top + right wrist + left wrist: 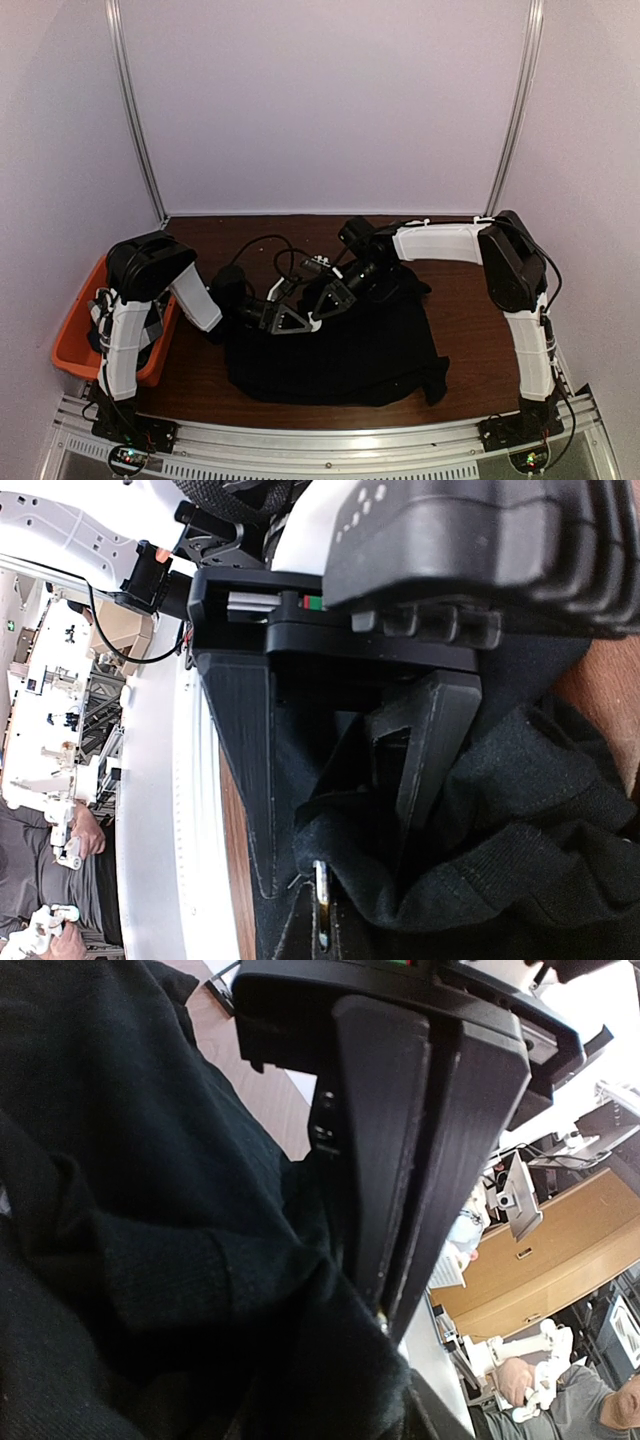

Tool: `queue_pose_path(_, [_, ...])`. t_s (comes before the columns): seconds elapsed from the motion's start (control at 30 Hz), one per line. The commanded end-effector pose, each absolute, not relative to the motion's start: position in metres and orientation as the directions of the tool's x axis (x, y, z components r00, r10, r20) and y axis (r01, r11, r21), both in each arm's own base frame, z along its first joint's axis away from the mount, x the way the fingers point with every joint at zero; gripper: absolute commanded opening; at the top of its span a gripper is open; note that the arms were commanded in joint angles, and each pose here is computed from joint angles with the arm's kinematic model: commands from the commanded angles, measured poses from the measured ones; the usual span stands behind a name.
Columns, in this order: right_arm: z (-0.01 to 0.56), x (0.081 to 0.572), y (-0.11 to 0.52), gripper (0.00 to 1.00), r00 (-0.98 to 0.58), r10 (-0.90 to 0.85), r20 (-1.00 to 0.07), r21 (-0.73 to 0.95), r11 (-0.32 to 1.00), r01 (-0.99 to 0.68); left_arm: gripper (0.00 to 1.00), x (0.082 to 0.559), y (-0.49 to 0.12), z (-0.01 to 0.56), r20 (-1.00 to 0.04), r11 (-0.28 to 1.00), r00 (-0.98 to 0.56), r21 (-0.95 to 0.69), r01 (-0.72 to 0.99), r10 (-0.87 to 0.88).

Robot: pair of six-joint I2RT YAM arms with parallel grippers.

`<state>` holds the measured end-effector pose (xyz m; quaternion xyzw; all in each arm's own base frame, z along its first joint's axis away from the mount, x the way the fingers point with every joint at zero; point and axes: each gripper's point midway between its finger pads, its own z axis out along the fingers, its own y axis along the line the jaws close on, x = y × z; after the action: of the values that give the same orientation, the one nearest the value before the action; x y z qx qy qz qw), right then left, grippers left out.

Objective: Pin the brooch onto the clothing
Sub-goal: Cross the brooch on the flattened clothing.

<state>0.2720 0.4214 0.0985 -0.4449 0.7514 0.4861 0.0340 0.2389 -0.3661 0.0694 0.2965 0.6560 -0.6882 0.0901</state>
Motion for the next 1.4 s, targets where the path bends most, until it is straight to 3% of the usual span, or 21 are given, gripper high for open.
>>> queue_pose_path(0.0, [0.115,0.271,0.422,0.0,-0.58,-0.621,-0.528,0.689,0.086,-0.72,0.47,0.234,-0.361,0.121,-0.792,-0.287,-0.598,-0.606,0.742,0.126])
queue_pose_path(0.37, [0.113,0.261,0.416,0.0,-0.563,-0.655,-0.504,0.708,0.061,-0.704,0.4,0.239,-0.351,0.12,-0.798,-0.279,-0.59,-0.599,0.751,0.126])
queue_pose_path(0.87, [0.106,0.258,0.42,0.0,-0.572,-0.666,-0.478,0.721,0.074,-0.688,0.52,0.228,-0.361,0.119,-0.802,-0.317,-0.576,-0.593,0.74,0.155])
queue_pose_path(1.23, [0.098,0.25,0.427,0.0,-0.571,-0.685,-0.452,0.736,0.075,-0.673,0.52,0.229,-0.367,0.124,-0.807,-0.339,-0.567,-0.585,0.736,0.163])
queue_pose_path(1.37, [0.104,0.25,0.428,0.0,-0.567,-0.679,-0.466,0.733,0.062,-0.677,0.47,0.228,-0.367,0.119,-0.802,-0.339,-0.572,-0.593,0.73,0.173])
